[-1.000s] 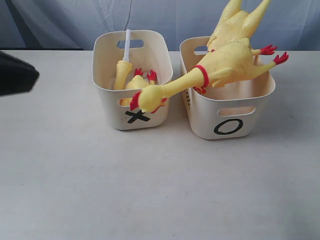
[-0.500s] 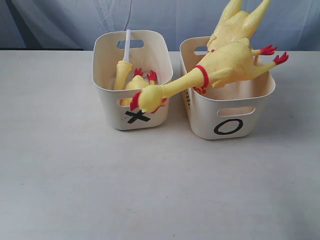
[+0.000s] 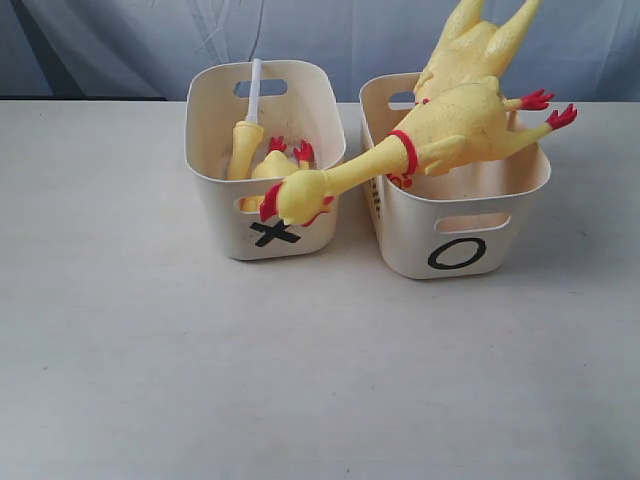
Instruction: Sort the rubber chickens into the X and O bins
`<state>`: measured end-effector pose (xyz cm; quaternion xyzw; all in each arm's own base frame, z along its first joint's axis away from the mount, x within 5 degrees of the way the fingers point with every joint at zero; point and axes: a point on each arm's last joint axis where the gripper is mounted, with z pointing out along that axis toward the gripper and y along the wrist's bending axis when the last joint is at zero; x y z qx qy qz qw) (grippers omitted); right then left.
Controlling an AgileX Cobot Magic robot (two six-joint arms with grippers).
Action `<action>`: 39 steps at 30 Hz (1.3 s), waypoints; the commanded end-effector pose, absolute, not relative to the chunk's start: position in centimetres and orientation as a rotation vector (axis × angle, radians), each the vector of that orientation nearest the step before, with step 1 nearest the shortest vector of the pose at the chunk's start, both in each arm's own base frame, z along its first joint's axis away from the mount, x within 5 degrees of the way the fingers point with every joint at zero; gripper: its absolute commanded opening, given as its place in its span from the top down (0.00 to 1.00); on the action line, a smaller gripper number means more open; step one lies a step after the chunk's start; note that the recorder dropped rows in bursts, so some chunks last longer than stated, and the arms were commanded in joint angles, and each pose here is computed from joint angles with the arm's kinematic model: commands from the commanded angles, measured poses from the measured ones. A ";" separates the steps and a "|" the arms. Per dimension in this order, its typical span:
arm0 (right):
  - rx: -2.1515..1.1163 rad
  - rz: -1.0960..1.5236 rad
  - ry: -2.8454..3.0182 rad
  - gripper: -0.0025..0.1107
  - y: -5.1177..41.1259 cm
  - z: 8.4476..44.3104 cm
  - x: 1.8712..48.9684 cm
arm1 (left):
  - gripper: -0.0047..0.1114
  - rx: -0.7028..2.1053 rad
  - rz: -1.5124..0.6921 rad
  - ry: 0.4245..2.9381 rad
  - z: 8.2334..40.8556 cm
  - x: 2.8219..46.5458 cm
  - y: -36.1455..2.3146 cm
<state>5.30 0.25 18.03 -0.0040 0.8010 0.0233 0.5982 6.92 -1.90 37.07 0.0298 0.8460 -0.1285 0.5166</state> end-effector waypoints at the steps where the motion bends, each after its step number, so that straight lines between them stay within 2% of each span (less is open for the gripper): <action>1: -0.012 0.057 1.847 0.98 0.3 18.0 5.3 | 0.96 0.036 -0.225 1.771 37.2 6.3 -1.0; 6: -0.012 0.057 1.847 0.98 0.3 18.0 5.3 | 0.96 0.009 -0.102 1.560 36.5 5.0 -0.3; 15: -0.012 0.056 1.849 0.98 0.3 18.0 5.3 | 0.96 -0.071 -0.065 1.578 31.1 3.7 0.0; 25: -0.012 0.056 1.849 0.98 0.3 18.0 5.3 | 0.96 -0.085 0.018 1.510 26.1 4.6 0.4; 30: -0.012 0.056 1.849 0.98 0.3 18.0 5.3 | 0.96 -0.089 0.018 1.598 22.5 5.1 0.4; 39: -0.012 0.057 1.848 0.98 0.3 18.0 5.3 | 0.96 -0.067 0.004 1.720 19.2 5.5 0.2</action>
